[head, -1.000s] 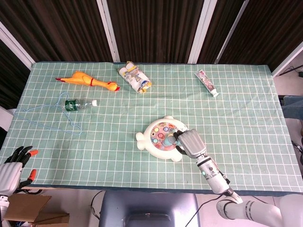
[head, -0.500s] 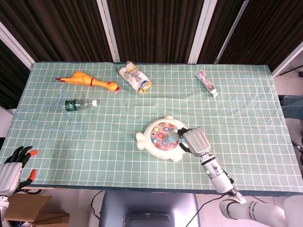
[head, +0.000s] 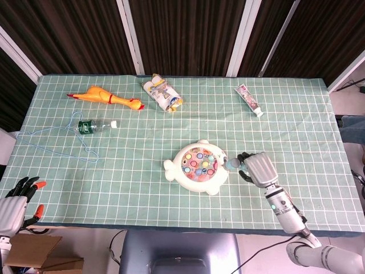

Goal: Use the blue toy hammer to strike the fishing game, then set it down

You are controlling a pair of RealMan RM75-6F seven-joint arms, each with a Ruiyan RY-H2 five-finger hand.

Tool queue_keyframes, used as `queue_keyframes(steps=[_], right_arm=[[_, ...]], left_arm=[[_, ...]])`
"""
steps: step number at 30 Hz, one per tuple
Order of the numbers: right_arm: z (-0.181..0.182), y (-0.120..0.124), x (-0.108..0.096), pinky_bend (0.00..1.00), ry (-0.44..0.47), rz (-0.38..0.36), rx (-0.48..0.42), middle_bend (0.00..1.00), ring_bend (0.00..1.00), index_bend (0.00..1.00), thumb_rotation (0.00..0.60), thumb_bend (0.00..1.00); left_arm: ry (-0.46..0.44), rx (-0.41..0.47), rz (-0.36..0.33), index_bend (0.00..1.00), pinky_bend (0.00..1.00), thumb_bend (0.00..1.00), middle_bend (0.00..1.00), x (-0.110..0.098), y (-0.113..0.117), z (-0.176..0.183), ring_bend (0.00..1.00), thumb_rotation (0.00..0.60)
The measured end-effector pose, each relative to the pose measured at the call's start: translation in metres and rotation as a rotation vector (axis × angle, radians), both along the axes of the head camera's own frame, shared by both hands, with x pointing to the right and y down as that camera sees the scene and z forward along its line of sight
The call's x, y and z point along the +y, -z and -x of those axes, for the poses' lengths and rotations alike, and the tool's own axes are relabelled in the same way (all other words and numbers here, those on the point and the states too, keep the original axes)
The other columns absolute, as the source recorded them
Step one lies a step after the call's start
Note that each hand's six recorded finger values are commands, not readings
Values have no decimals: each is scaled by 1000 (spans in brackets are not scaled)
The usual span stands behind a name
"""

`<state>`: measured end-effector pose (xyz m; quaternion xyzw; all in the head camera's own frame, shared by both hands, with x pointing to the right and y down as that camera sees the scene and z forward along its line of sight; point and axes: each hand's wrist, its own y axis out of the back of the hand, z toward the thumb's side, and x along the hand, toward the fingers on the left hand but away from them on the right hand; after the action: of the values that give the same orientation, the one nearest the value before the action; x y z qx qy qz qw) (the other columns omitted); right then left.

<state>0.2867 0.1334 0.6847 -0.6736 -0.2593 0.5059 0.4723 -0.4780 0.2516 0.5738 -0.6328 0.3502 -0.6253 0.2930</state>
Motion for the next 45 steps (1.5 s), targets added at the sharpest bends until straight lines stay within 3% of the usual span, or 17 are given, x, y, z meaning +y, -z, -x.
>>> queue_keyframes(steps=[11,22,30,45], right_arm=[[-46,-28,7,938,13,79,26,682,792,848,600,1000],[-58,-50,16,931,31,118,26,682,769,829,600,995],[-60,-52,20,909,55,113,40,678,627,747,600,658],[-65,-49,20,865,50,107,39,603,523,624,600,470]], left_arm=[[6,-2,3,228,251,444,106,0,0,1,59,600],[10,-4,6,228,252,444,106,0,0,1,59,600],[10,-3,10,228,251,444,107,0,-1,1,59,600],[10,-4,12,228,252,444,108,0,-1,2,63,600]])
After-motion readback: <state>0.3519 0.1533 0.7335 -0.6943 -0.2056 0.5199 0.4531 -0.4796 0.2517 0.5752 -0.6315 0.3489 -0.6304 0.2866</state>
